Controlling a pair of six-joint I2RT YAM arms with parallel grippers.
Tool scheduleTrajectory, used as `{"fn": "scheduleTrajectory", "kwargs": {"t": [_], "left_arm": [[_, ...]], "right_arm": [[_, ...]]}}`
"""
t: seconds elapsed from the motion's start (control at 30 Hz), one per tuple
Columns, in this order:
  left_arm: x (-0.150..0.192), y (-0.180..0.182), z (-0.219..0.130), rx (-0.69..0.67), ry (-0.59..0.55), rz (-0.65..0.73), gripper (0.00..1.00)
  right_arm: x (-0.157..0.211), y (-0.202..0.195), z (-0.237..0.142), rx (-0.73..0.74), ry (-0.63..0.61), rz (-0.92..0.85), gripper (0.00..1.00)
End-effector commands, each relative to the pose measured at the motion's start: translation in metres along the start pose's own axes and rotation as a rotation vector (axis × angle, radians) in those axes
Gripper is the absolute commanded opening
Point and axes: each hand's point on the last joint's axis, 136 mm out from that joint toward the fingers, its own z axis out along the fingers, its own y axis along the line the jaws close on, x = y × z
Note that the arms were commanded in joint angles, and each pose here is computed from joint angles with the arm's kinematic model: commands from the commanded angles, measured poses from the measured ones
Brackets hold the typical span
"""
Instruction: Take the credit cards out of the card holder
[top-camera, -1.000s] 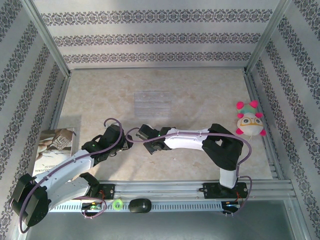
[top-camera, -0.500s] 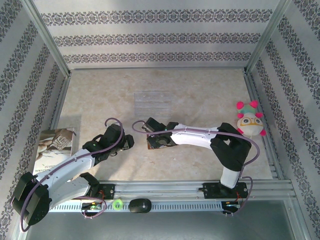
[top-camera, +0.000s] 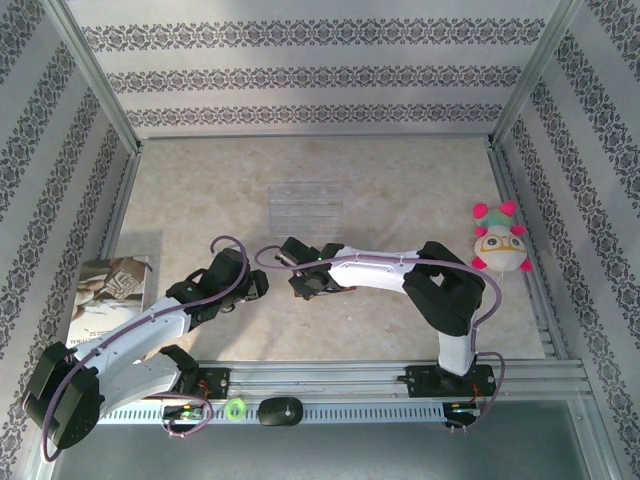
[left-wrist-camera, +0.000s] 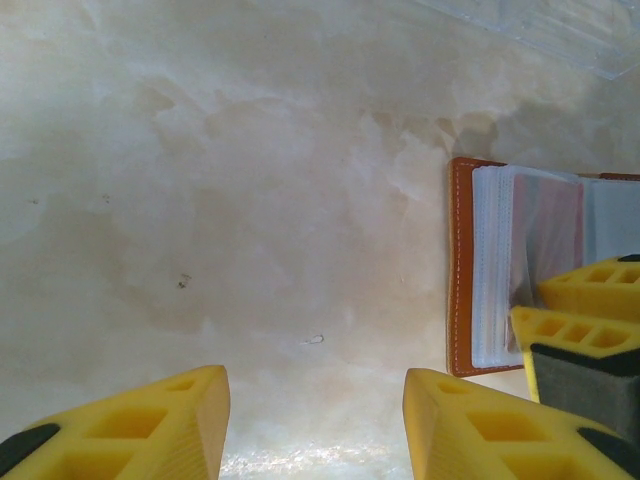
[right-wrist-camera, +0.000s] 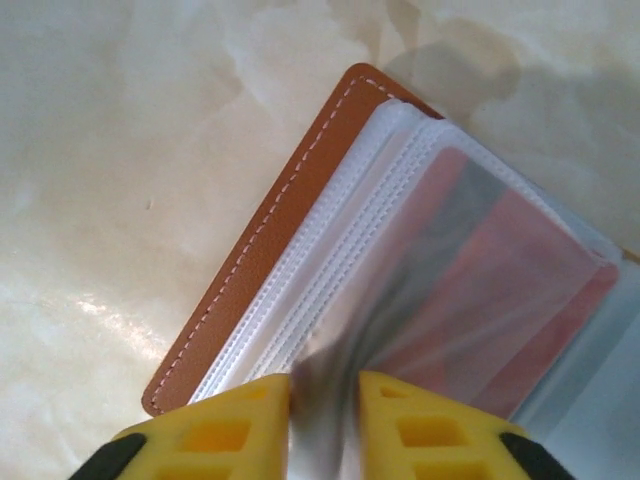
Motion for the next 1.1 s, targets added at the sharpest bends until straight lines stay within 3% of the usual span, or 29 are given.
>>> {"fn": "scheduleTrajectory", "kwargs": {"t": [0.0,0.1,0.27,0.67,0.87,1.07], "left_arm": [[-0.004,-0.004,0.003,0.033,-0.011,-0.008,0.49],[-0.003,-0.006,0.006,0.042,0.000,-0.005,0.49],[-0.003,-0.016,0.010,0.081,0.013,-0.001,0.47],[0.000,-0.055,0.026,0.224,0.049,0.020,0.41],[0.005,-0.075,0.044,0.214,0.078,0.067,0.30],[0.007,-0.086,0.064,0.206,0.100,0.074,0.27]], "right_arm": [[0.028,-0.014,0.015,0.050,0.074,0.000,0.12],[0.014,-0.011,0.004,0.003,0.011,0.023,0.00],[-0.010,-0.006,-0.015,-0.098,-0.085,0.074,0.00],[-0.024,0.006,-0.038,-0.426,-0.201,0.263,0.00],[-0.023,0.002,-0.041,-0.483,-0.215,0.326,0.00],[-0.017,0.000,-0.042,-0.496,-0.226,0.347,0.00]]}}
